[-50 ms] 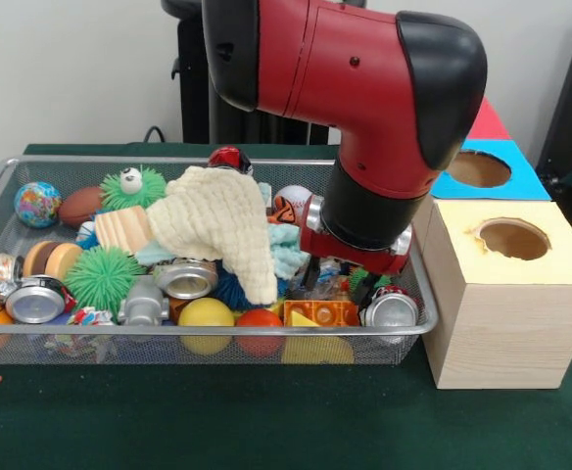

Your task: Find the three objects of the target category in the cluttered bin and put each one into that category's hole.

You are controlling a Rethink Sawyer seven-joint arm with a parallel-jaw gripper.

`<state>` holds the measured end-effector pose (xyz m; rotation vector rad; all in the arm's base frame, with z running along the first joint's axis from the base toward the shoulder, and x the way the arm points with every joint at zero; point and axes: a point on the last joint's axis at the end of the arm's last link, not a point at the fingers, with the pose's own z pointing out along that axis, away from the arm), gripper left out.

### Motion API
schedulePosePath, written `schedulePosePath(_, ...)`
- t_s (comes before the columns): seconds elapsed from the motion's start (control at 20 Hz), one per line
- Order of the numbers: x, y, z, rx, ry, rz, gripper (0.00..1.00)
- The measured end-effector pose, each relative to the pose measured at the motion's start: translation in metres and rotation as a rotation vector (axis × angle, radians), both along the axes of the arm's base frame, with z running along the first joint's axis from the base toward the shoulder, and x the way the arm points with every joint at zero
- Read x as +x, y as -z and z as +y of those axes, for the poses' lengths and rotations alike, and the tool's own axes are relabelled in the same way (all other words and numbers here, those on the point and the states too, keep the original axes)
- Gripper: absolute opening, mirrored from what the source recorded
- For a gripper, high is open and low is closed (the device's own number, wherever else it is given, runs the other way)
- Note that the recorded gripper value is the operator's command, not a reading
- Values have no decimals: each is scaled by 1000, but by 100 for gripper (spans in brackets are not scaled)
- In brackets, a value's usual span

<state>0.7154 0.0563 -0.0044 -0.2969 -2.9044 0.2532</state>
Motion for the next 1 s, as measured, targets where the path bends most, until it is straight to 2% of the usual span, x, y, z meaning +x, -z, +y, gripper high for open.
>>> schedulePosePath(0.1,-1,0,1,1,0,6,100)
schedulePosePath(0.4,-10,-2,2,5,9,72,100)
schedulePosePath(0.6,-17,-5,4,11,18,132,100)
schedulePosePath(0.65,-19,-6,6,12,20,159,100)
schedulePosePath(0.75,-20,-7,6,11,19,167,100)
schedulePosePath(0.85,-25,-8,6,1,11,204,100)
schedulePosePath(1.0,-29,-6,6,-11,1,225,100)
